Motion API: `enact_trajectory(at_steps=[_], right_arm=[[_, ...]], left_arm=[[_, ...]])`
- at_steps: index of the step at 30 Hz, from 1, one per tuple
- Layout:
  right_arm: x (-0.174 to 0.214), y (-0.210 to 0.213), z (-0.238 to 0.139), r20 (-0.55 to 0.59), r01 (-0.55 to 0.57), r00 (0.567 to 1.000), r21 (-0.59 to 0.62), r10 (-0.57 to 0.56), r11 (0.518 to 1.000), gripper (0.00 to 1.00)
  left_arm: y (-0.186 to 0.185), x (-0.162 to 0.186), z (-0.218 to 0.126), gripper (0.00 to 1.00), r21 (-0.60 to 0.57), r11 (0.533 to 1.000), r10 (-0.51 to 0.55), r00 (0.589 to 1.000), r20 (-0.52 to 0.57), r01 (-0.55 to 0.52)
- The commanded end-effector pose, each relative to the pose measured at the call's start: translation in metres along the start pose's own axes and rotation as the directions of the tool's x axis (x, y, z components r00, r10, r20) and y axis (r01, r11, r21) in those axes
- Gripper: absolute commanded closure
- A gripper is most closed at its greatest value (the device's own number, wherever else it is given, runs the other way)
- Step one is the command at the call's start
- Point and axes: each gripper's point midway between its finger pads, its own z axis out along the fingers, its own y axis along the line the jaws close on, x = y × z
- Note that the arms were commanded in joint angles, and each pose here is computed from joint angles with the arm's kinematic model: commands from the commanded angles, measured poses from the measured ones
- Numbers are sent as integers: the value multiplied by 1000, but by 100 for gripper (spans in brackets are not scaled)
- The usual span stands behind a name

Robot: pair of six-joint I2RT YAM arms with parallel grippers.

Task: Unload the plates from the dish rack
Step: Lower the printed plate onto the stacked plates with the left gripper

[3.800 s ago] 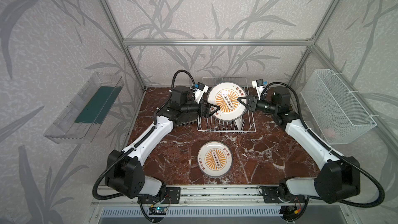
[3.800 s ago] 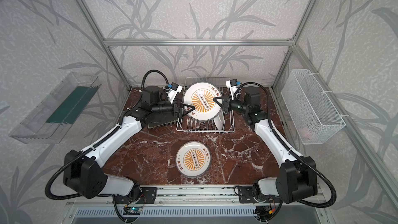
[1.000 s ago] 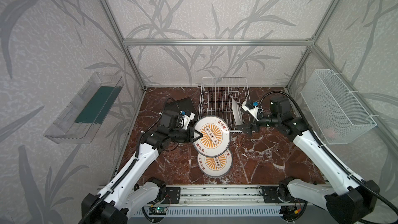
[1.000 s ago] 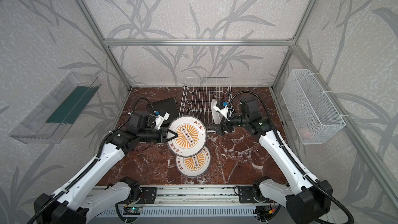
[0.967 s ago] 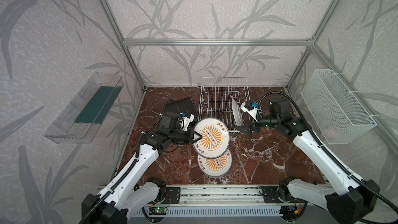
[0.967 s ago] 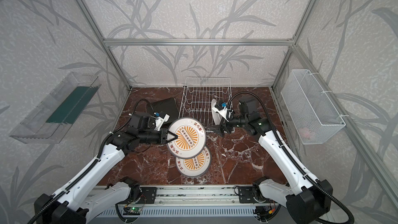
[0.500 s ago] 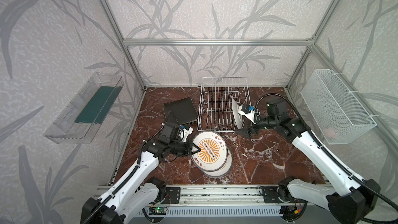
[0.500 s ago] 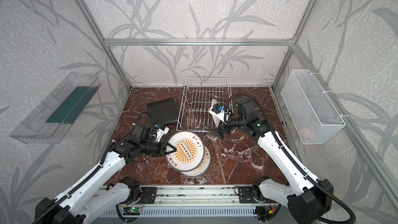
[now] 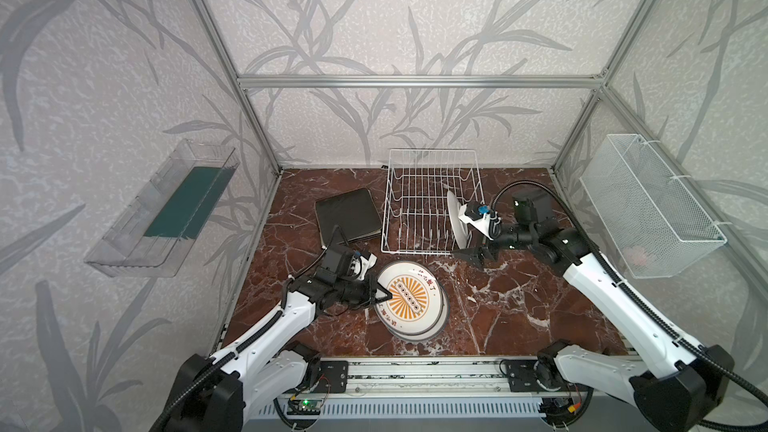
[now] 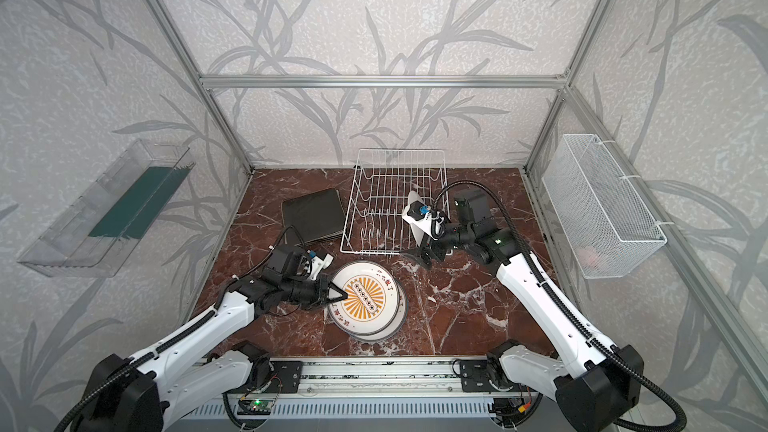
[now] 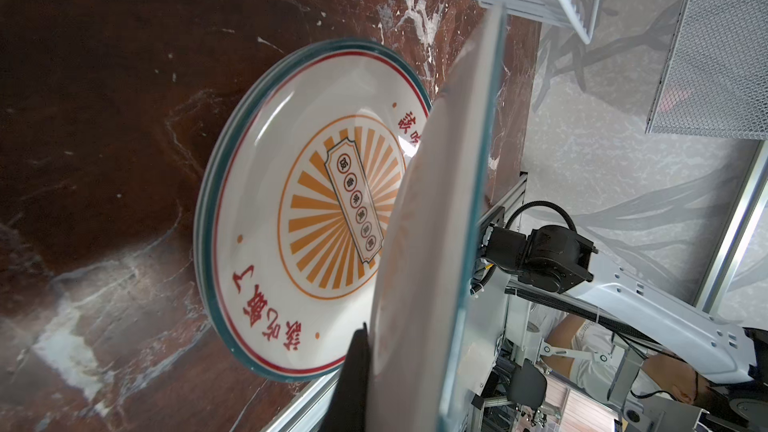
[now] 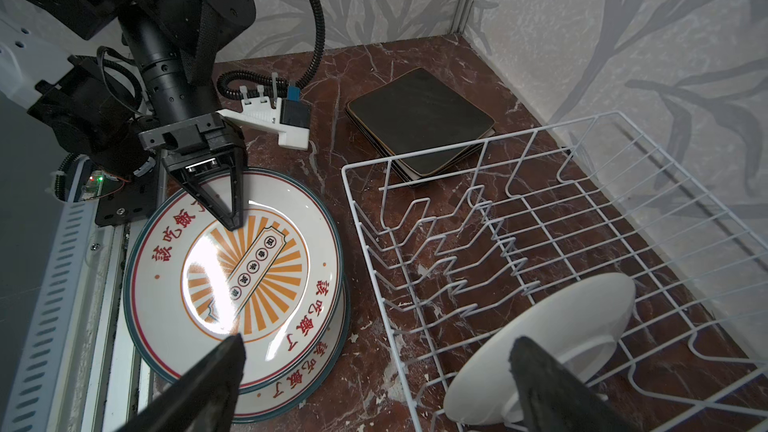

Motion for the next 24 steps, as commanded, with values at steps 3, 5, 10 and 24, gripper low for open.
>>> enact_trajectory(at_steps=[3,5,10,24], right_arm=[[3,0,-1,-27,11,1000,8,-11,1000,1],[4,1,0,-28,7,1000,4,-6,1000,1],[7,0,4,-43,-2,999,-5,1,1000,1],[14,-4,16,-63,-17,998,-19,16,1000,1]], left_arm=[[-13,-14,9,100,70,997,32,999,33,-34],[-10,-14,15,100,63,997,32,999,13,-32],[-7,-11,28,100,51,998,28,998,-60,-25],[12,2,40,75,-49,999,-13,987,-162,5]])
